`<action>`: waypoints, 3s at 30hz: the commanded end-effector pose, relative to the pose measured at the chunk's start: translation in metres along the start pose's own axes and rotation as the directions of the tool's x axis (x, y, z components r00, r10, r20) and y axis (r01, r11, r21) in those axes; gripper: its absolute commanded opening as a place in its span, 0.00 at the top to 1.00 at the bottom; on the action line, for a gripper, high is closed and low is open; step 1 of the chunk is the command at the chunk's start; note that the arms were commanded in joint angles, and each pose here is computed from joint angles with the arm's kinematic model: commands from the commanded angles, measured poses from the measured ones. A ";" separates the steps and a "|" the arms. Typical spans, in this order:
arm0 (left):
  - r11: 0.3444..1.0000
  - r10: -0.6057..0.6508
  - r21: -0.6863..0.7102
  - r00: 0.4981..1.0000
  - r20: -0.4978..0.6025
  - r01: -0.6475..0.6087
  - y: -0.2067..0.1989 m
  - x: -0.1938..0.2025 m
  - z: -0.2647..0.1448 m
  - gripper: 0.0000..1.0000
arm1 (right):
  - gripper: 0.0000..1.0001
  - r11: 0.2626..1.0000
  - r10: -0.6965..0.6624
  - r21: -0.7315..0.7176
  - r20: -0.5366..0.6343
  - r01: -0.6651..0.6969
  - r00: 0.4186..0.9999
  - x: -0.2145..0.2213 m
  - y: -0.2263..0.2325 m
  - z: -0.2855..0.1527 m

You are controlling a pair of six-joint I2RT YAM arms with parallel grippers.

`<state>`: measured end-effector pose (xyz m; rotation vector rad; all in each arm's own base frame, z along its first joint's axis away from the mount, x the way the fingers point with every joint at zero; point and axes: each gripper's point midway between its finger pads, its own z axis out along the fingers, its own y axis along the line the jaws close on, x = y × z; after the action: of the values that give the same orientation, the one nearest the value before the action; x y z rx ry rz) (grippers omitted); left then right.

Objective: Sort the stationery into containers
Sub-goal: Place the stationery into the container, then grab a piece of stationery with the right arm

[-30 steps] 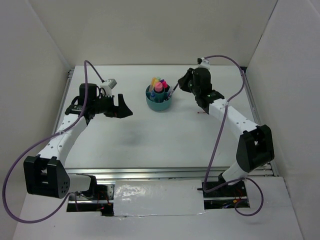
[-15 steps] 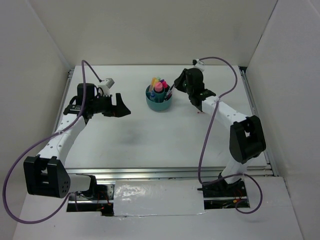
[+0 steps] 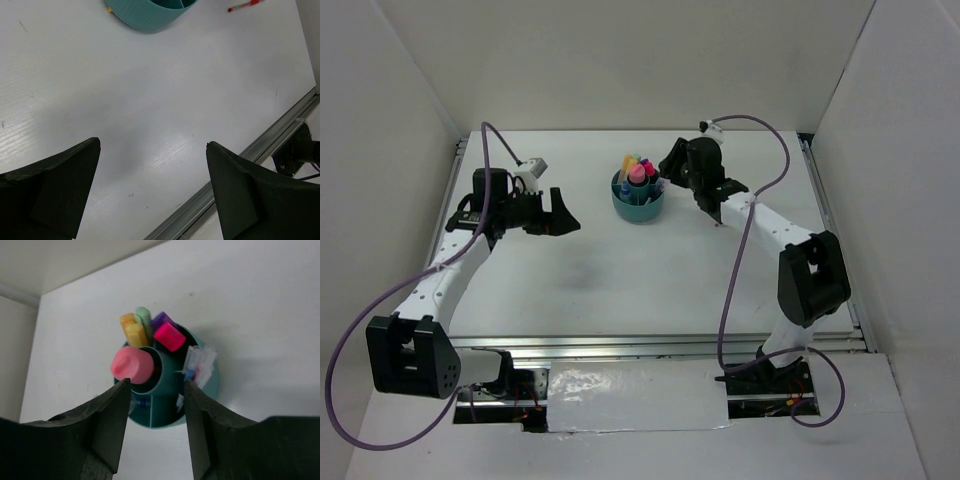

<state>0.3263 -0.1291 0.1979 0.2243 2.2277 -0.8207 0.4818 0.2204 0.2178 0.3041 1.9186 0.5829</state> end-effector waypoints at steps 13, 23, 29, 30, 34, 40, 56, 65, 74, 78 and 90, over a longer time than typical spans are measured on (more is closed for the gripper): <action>0.999 0.000 0.032 0.997 0.072 -0.003 -0.010 -0.009 -0.006 0.01 | 0.52 0.760 0.290 0.631 -0.115 -0.156 0.950 -0.048 -0.227 -0.101; 1.000 -0.002 0.009 0.998 0.064 0.002 -0.004 -0.006 -0.005 0.01 | 0.46 0.599 0.422 0.787 -0.149 -0.151 0.894 -0.020 -0.298 -0.086; 1.000 0.001 -0.002 0.998 0.058 -0.001 -0.001 -0.002 -0.004 0.01 | 0.35 0.520 0.452 0.835 -0.090 -0.180 0.887 -0.022 -0.329 -0.080; 1.000 -0.001 -0.005 0.998 0.057 0.001 0.000 -0.002 -0.004 0.01 | 0.35 0.514 0.453 0.837 -0.080 -0.187 0.888 -0.023 -0.331 -0.079; 1.000 -0.006 -0.002 0.998 0.055 0.006 0.001 -0.001 -0.002 0.01 | 0.37 0.483 0.469 0.857 -0.079 -0.181 0.880 -0.020 -0.339 -0.075; 1.000 -0.013 -0.010 0.999 0.049 0.013 0.004 0.003 -0.001 0.01 | 0.38 0.474 0.478 0.866 -0.101 -0.159 0.873 -0.003 -0.341 -0.065; 1.000 -0.029 -0.011 0.999 0.037 0.029 0.005 0.004 0.002 0.01 | 0.38 0.496 0.468 0.863 -0.174 -0.095 0.867 0.025 -0.334 -0.054; 0.997 -0.071 -0.010 0.997 0.028 0.071 0.006 0.004 0.006 0.01 | 0.40 0.513 0.458 0.856 -0.207 -0.067 0.864 0.040 -0.326 -0.050; 0.997 -0.081 -0.013 0.997 0.016 0.081 0.008 0.005 0.008 0.01 | 0.45 0.527 0.438 0.850 -0.259 -0.012 0.861 0.051 -0.326 -0.047; 0.996 -0.082 -0.017 0.997 0.015 0.082 0.009 0.006 0.008 0.01 | 0.46 0.529 0.418 0.849 -0.264 0.003 0.869 0.048 -0.320 -0.049; 0.996 -0.093 -0.017 0.996 0.008 0.093 0.011 0.008 0.010 0.01 | 0.74 0.547 0.384 0.831 -0.355 0.100 0.853 0.056 -0.331 -0.043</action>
<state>0.3215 -0.1276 0.1721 0.1057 2.2888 -0.8496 0.4390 -0.0400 0.0182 1.0549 2.5932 -0.2155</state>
